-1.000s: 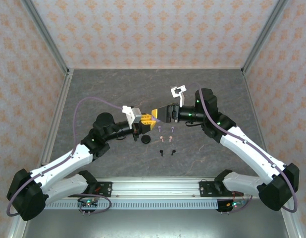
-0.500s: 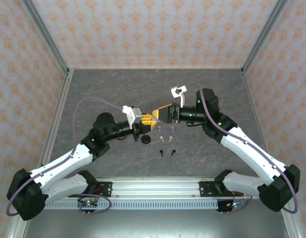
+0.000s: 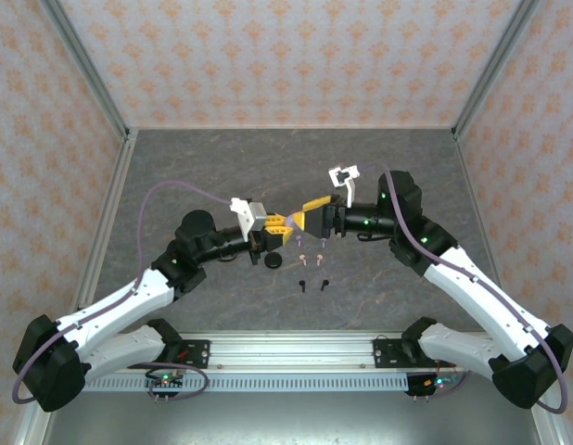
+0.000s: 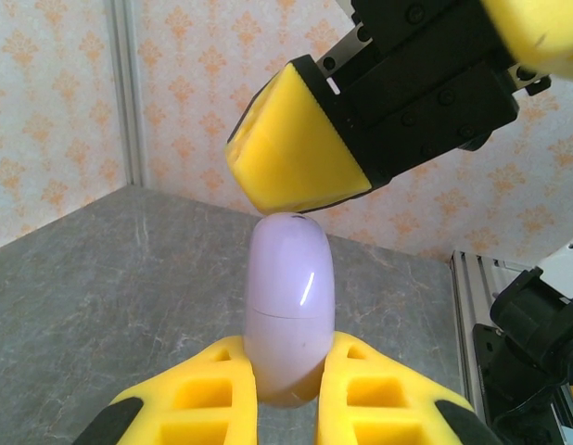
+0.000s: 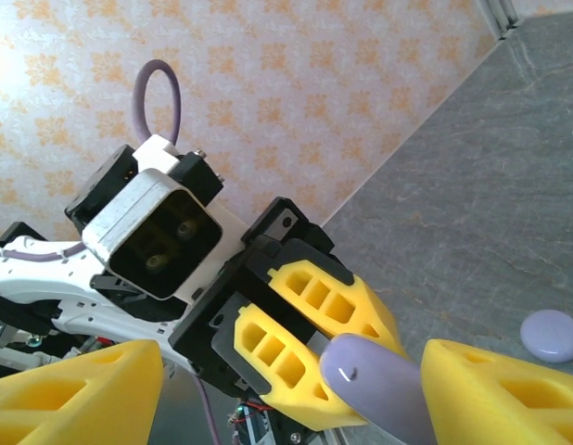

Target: Insert the wireless bluetooth earbuds into the charging case

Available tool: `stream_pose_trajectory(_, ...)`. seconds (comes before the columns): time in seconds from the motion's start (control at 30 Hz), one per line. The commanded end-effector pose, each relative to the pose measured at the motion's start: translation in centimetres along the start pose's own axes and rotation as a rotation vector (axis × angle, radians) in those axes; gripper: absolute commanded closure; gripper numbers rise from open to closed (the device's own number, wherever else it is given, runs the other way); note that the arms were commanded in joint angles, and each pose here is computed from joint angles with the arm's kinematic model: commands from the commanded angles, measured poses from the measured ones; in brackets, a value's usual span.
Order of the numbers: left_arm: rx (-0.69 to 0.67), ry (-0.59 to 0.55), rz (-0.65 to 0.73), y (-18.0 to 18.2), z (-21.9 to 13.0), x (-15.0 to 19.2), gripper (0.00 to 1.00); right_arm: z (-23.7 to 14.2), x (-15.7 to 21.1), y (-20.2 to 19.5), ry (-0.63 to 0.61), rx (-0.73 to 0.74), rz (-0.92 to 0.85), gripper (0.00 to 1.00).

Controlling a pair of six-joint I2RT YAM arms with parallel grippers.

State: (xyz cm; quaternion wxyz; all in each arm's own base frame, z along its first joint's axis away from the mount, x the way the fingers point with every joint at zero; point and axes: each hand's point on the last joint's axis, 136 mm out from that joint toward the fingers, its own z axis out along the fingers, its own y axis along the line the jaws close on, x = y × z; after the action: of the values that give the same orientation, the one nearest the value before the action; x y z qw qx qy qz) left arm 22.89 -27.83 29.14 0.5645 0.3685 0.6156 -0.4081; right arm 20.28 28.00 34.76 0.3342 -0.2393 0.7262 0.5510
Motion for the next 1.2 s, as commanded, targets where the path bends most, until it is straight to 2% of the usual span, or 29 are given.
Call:
stream_pose_trajectory(0.0,-0.002,-0.035,0.040,-0.1,0.1,-1.7,1.00,-0.6,-0.3,0.0,-0.016,0.026,-0.036,0.26)
stream_pose_trajectory(0.13,-0.017,-0.024,0.033,0.2,0.1,-1.4,1.00,-1.2,-0.6,-0.3,-0.042,0.079,-0.055,0.26)
stream_pose_trajectory(0.4,-0.146,0.024,-0.049,3.0,0.8,0.2,1.00,-4.1,-2.1,-3.0,-0.168,0.327,-0.080,0.25)
stream_pose_trajectory(0.53,-0.265,0.077,-0.133,6.0,1.4,1.5,1.00,-5.5,-2.0,-5.1,-0.200,0.461,-0.060,0.24)
stream_pose_trajectory(0.67,-0.426,0.195,-0.246,10.7,1.6,4.5,1.00,-6.3,-1.5,-6.8,-0.204,0.551,-0.021,0.24)
stream_pose_trajectory(0.83,-0.619,0.327,-0.502,17.5,0.6,8.8,1.00,-6.7,-1.0,-8.5,-0.218,0.610,0.034,0.24)
stream_pose_trajectory(0.97,-0.599,0.389,-0.701,20.9,0.9,11.0,1.00,-6.6,-0.6,-9.1,-0.218,0.621,0.066,0.24)
stream_pose_trajectory(1.17,-0.527,0.488,-0.840,23.6,2.6,13.8,1.00,-6.2,-0.2,-9.6,-0.206,0.625,0.096,0.24)
